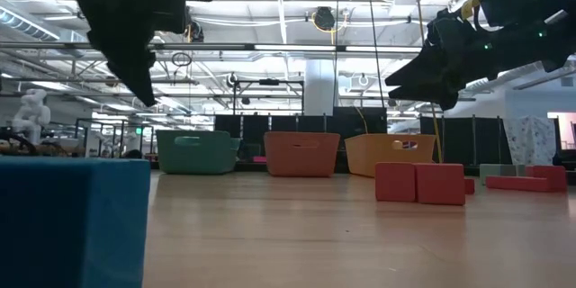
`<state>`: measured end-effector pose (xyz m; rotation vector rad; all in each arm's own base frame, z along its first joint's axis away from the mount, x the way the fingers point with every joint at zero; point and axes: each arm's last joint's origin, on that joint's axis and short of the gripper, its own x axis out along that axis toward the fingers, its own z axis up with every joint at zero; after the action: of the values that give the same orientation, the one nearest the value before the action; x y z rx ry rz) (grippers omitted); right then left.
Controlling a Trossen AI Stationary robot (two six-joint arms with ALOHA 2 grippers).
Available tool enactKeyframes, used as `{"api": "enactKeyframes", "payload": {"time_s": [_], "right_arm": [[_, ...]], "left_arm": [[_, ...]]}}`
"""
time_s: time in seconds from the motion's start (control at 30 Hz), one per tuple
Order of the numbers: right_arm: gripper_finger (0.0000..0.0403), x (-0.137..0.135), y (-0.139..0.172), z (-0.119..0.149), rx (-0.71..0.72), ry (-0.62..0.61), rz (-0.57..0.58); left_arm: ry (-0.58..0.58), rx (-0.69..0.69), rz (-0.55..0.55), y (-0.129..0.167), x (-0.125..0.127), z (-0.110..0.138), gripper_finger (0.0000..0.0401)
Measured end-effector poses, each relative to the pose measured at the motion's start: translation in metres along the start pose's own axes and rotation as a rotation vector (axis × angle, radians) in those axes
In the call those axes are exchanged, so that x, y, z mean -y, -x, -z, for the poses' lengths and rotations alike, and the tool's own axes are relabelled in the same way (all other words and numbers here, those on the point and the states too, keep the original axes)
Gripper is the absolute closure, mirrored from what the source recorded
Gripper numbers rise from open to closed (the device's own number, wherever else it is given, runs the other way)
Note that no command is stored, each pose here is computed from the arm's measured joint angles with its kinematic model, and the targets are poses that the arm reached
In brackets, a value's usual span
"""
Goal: Sort blocks by size
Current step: Put the yellow thin rectangular block into the blue bin
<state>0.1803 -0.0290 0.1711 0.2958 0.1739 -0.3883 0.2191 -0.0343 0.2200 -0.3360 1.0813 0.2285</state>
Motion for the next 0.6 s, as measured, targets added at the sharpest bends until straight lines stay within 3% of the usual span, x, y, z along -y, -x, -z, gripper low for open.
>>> {"api": "enactKeyframes", "payload": {"time_s": [0.3,0.6], "right_arm": [[0.0193,-0.003,0.001,0.002,-0.011,-0.002,-0.018],[0.0193,-0.012,0.003,0.006,-0.036,0.005,-0.063]], "left_arm": [[-0.108,-0.05,0.076,-0.011,0.025,0.019,0.0237],[-0.177,-0.121,-0.004,-0.046,0.042,0.03,0.0237]]}}
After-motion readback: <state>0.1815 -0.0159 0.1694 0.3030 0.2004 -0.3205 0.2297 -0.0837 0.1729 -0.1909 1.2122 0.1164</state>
